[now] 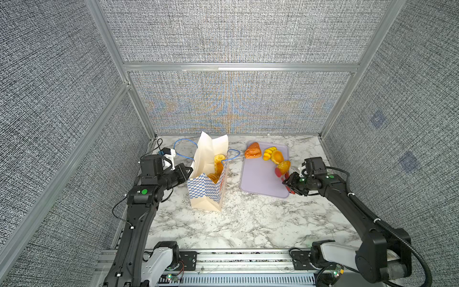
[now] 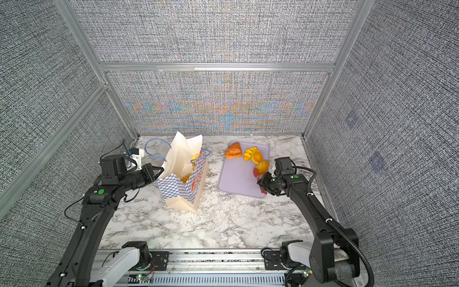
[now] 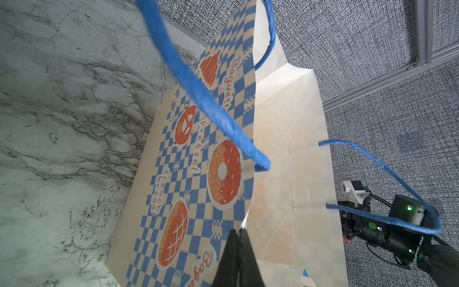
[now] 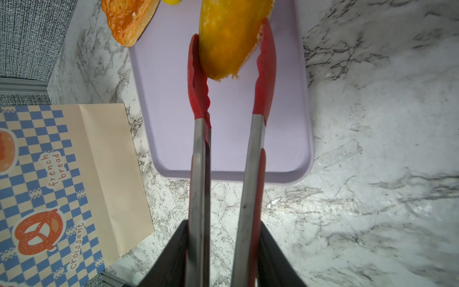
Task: Pack bread into a paper bag
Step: Pick up the bread from the tray.
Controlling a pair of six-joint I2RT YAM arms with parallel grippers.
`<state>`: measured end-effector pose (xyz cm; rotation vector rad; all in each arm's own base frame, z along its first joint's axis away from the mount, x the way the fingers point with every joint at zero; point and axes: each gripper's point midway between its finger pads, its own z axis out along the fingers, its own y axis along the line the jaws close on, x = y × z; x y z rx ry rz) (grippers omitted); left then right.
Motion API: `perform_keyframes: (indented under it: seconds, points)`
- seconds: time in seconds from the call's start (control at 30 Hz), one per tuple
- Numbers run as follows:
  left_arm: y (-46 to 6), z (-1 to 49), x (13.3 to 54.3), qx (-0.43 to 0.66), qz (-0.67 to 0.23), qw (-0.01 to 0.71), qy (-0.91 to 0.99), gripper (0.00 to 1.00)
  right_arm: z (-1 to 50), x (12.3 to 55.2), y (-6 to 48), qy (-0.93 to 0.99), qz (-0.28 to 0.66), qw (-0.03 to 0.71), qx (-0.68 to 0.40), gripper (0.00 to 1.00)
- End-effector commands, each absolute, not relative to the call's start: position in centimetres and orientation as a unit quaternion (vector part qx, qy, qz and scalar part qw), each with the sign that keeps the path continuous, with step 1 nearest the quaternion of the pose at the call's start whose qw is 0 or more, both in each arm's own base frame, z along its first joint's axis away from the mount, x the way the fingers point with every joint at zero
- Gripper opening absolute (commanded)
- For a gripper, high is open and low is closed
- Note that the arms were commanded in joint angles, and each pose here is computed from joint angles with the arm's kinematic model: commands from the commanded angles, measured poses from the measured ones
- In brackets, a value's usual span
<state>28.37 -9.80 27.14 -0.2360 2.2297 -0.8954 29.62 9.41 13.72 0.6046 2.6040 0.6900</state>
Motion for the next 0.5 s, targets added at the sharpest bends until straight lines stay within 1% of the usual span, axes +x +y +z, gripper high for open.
perform_keyframes:
  seconds: [0.0,0.47]
  points:
    - [-9.6,26.6,28.2,-0.099,-0.338,0.349,0.868,0.06,14.5,29.5,9.6,0.921,0.257,0.203,0.213,0.40]
    - [-9.5,26.6,28.1,-0.101,-0.338,0.349,0.868,0.05,17.6,26.9,11.2,0.918,0.269,0.236,0.169,0.35]
